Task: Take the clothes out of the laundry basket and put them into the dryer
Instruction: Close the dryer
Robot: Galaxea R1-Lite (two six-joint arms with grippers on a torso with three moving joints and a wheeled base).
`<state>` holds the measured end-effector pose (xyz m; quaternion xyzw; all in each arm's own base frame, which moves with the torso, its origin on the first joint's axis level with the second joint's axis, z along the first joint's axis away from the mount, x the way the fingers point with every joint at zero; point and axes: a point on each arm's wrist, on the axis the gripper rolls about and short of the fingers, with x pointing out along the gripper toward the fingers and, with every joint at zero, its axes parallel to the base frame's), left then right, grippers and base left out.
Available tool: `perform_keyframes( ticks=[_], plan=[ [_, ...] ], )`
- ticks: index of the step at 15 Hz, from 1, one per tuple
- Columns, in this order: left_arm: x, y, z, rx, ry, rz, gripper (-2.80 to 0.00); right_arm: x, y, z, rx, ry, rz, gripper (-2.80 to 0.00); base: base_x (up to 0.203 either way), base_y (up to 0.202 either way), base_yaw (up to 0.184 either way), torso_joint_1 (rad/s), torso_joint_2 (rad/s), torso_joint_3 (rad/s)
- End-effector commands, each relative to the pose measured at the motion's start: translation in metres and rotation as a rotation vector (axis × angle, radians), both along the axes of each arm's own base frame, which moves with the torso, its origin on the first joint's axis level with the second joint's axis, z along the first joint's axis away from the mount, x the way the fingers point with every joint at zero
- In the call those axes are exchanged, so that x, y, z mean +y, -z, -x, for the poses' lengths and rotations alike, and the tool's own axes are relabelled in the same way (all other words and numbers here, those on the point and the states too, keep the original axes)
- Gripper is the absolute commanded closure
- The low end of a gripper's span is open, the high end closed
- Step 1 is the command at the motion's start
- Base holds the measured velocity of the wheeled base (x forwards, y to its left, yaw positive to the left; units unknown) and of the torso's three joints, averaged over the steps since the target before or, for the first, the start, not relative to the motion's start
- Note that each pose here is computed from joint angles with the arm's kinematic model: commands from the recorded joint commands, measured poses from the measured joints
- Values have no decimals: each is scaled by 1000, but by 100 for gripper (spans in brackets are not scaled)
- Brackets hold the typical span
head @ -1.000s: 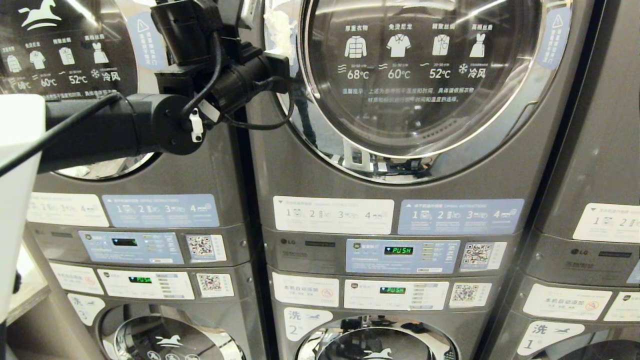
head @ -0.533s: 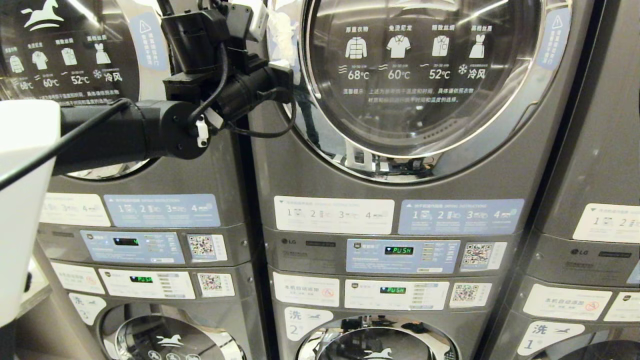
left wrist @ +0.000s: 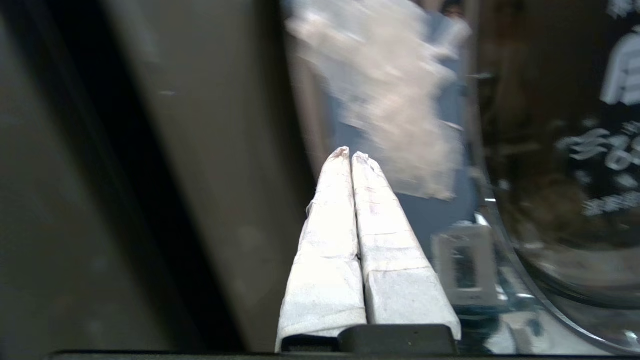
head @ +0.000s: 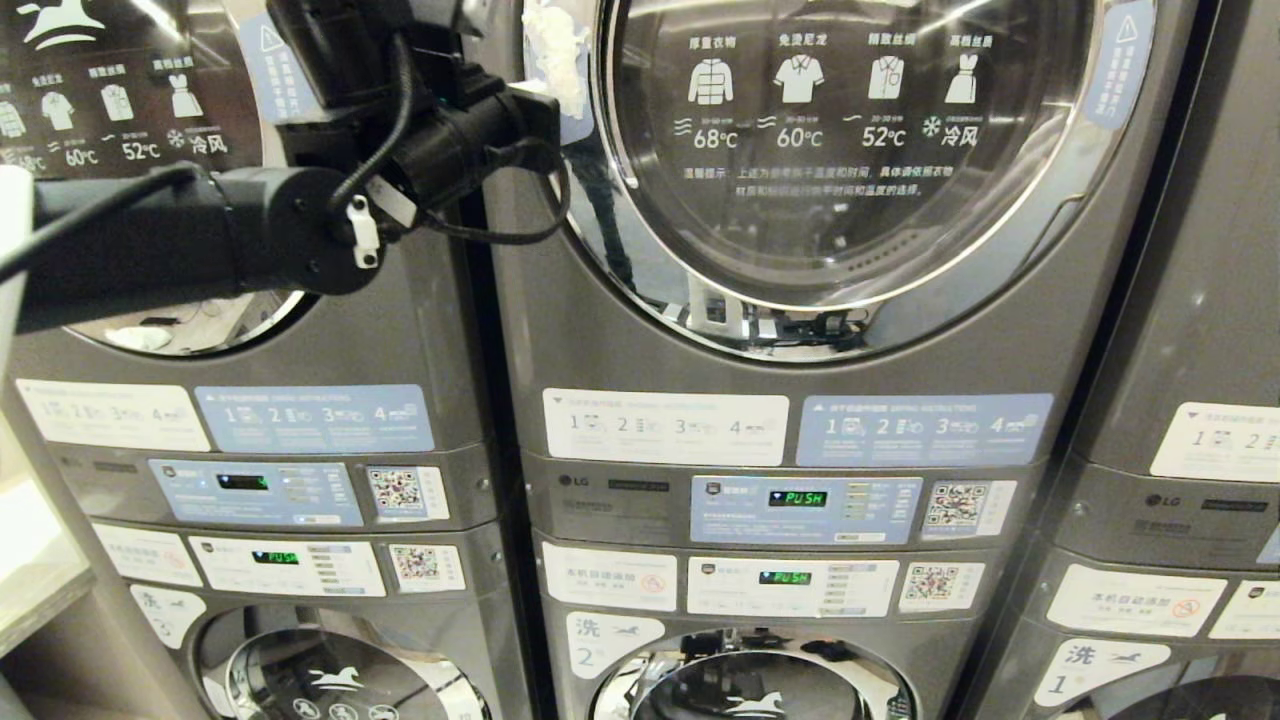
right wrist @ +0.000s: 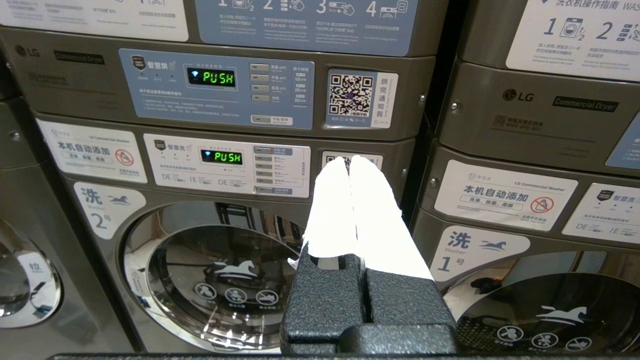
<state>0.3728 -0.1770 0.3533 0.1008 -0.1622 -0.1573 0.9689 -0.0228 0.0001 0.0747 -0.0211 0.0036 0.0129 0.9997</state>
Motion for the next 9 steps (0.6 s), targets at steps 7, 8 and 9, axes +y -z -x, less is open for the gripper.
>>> perform_keyframes(
  ticks=[7,8,9],
  plan=[
    [63,-33,134,-11,-37,-16,0,0,0,0,-2,0,0,0,0,0,0,-2,8,4],
    [72,-19,152,35,-39,-40,0,0,0,0,-2,0,-1,0,0,0,0,0,0,0],
    [81,-1,171,94,-40,-68,0,0,0,0,-2,0,-1,0,0,0,0,0,0,0]
  ],
)
